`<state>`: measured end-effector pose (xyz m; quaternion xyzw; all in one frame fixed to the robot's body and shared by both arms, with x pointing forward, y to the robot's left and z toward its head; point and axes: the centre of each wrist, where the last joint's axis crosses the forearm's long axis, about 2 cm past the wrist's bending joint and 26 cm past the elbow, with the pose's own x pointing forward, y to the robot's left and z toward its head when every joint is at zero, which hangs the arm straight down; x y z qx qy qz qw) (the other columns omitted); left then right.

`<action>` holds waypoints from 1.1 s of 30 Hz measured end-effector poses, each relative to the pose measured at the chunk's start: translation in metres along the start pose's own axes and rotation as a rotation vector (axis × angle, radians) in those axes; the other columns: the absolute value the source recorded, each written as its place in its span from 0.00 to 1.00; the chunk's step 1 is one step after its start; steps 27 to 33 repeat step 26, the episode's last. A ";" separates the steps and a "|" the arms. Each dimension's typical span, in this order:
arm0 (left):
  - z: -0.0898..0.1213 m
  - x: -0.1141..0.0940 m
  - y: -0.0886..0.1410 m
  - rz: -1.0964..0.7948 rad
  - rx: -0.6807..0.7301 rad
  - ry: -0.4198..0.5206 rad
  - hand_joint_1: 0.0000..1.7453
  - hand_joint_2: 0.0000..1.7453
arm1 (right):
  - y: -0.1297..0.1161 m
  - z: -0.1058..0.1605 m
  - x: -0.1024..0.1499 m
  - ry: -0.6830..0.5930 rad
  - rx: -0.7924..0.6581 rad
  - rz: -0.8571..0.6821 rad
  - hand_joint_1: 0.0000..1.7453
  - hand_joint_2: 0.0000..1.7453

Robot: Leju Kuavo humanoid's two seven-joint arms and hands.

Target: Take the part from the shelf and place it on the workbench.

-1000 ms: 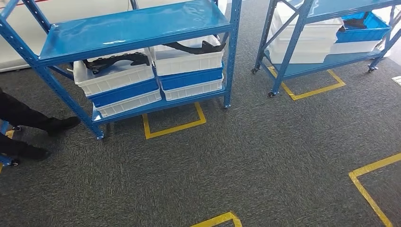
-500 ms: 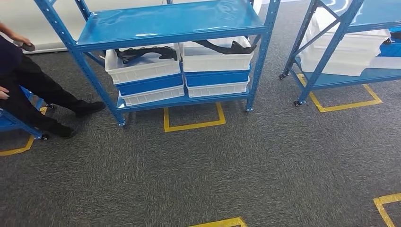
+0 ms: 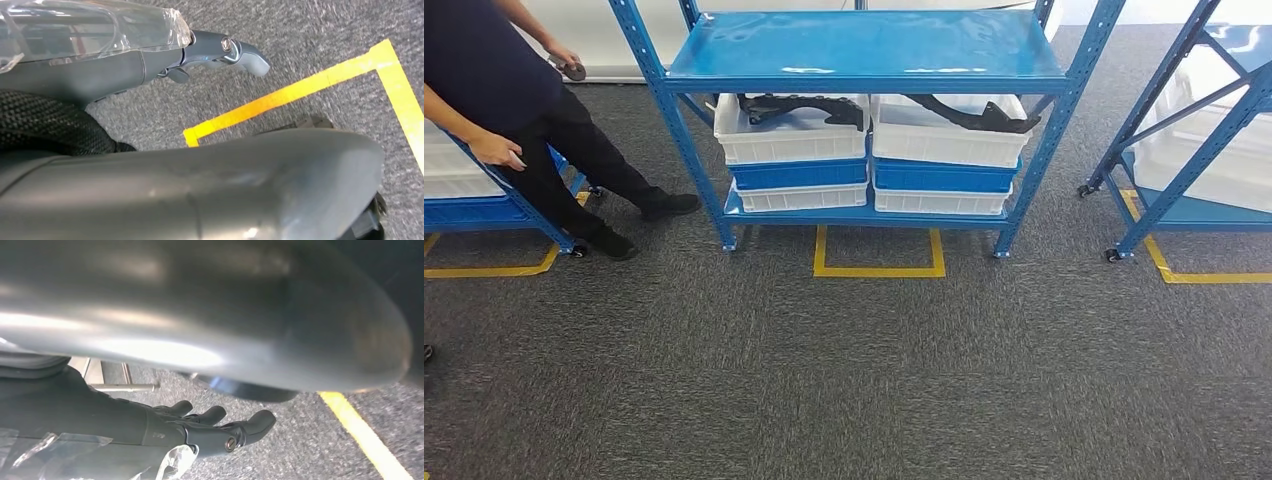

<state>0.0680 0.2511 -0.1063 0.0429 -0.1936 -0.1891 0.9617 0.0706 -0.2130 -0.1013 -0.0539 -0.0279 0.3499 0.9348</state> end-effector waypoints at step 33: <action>0.004 -0.017 -0.005 -0.015 -0.085 0.066 0.00 1.00 | -0.006 -0.001 -0.003 -0.112 0.038 -0.110 0.00 1.00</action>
